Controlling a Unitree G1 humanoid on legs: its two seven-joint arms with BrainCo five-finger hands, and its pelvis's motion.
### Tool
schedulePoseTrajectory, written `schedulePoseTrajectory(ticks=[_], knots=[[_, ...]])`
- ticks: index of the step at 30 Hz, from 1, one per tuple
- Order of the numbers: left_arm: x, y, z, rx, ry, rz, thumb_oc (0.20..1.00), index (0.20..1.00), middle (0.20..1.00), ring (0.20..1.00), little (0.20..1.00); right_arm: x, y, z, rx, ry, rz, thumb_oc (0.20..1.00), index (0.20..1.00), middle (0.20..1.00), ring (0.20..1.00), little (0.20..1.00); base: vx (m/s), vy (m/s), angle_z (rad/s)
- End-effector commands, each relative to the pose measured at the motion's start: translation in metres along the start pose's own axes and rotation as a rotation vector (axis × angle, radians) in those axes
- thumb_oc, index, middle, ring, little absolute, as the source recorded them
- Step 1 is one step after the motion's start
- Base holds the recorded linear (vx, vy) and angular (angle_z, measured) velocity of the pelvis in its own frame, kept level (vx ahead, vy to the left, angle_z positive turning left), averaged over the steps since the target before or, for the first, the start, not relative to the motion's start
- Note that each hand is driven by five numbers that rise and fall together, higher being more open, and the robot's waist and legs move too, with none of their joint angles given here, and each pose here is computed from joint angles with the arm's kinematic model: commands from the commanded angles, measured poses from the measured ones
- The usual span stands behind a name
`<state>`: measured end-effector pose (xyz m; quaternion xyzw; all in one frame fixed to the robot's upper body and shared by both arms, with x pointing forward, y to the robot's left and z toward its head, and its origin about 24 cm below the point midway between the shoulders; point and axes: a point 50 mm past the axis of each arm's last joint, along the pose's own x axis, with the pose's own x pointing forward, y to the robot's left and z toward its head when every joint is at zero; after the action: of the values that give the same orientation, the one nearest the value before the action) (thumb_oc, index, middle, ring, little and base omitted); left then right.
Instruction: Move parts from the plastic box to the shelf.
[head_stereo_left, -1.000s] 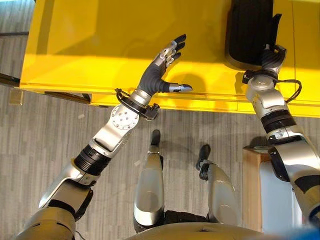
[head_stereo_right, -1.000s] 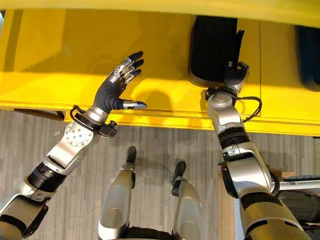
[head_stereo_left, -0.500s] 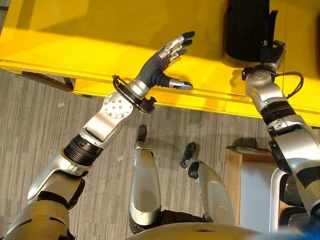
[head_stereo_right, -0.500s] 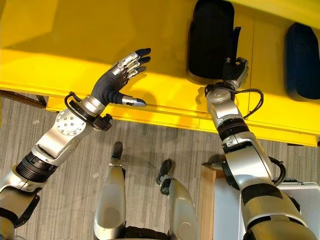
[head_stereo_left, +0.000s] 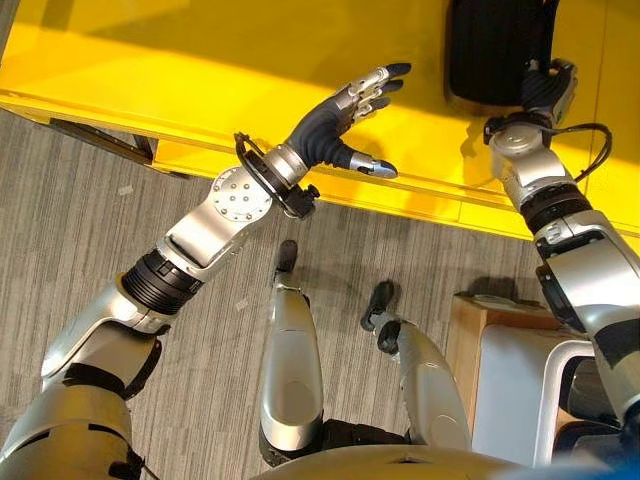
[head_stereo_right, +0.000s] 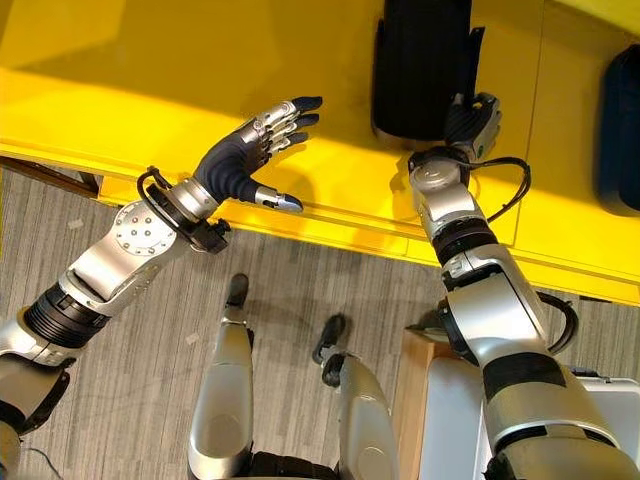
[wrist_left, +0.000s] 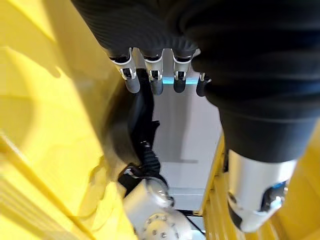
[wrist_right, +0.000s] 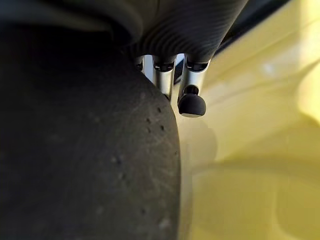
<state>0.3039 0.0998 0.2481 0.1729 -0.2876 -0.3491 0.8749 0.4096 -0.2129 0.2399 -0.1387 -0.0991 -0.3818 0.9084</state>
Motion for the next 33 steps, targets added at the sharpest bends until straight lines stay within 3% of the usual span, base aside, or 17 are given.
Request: schedulePoseTrajectory(ticks=[1, 20, 21, 22, 23, 33], knots=[[0.01, 0.004, 0.027, 0.002, -0.131, -0.01, 1.0, 1.0, 1.0, 1.0, 1.0, 0.015, -0.022, 0.039, 0.117, -0.107, -0.115, 0.2, 0.2, 0.2, 0.2, 0.2, 0.0, 0.0, 0.0], [0.01, 0.002, 0.024, -0.033, -0.134, -0.015, 1.0, 1.0, 1.0, 1.0, 1.0, 0.02, -0.029, 0.029, 0.039, -0.103, -0.161, 0.2, 0.2, 0.2, 0.2, 0.2, 0.0, 0.004, -0.01], [0.01, 0.001, 0.024, -0.035, -0.136, -0.017, 1.0, 1.0, 1.0, 1.0, 1.0, 0.021, -0.03, 0.029, 0.036, -0.103, -0.167, 0.482, 0.482, 0.482, 0.482, 0.482, 0.0, 0.0, 0.0], [0.01, 0.0, 0.024, -0.035, -0.134, -0.019, 1.0, 1.0, 1.0, 1.0, 1.0, 0.02, -0.031, 0.029, 0.033, -0.108, -0.184, 0.686, 0.686, 0.686, 0.686, 0.686, 0.0, 0.0, 0.0], [0.01, 0.0, 0.024, -0.035, -0.132, -0.02, 1.0, 1.0, 1.0, 1.0, 1.0, 0.021, -0.032, 0.03, 0.027, -0.117, -0.188, 1.0, 1.0, 1.0, 1.0, 1.0, 0.0, 0.0, 0.0], [0.011, 0.0, 0.023, -0.036, -0.122, -0.032, 1.0, 1.0, 1.0, 1.0, 1.0, 0.024, -0.039, 0.037, 0.005, -0.15, -0.238, 1.0, 1.0, 1.0, 1.0, 1.0, 0.0, 0.0, 0.0]])
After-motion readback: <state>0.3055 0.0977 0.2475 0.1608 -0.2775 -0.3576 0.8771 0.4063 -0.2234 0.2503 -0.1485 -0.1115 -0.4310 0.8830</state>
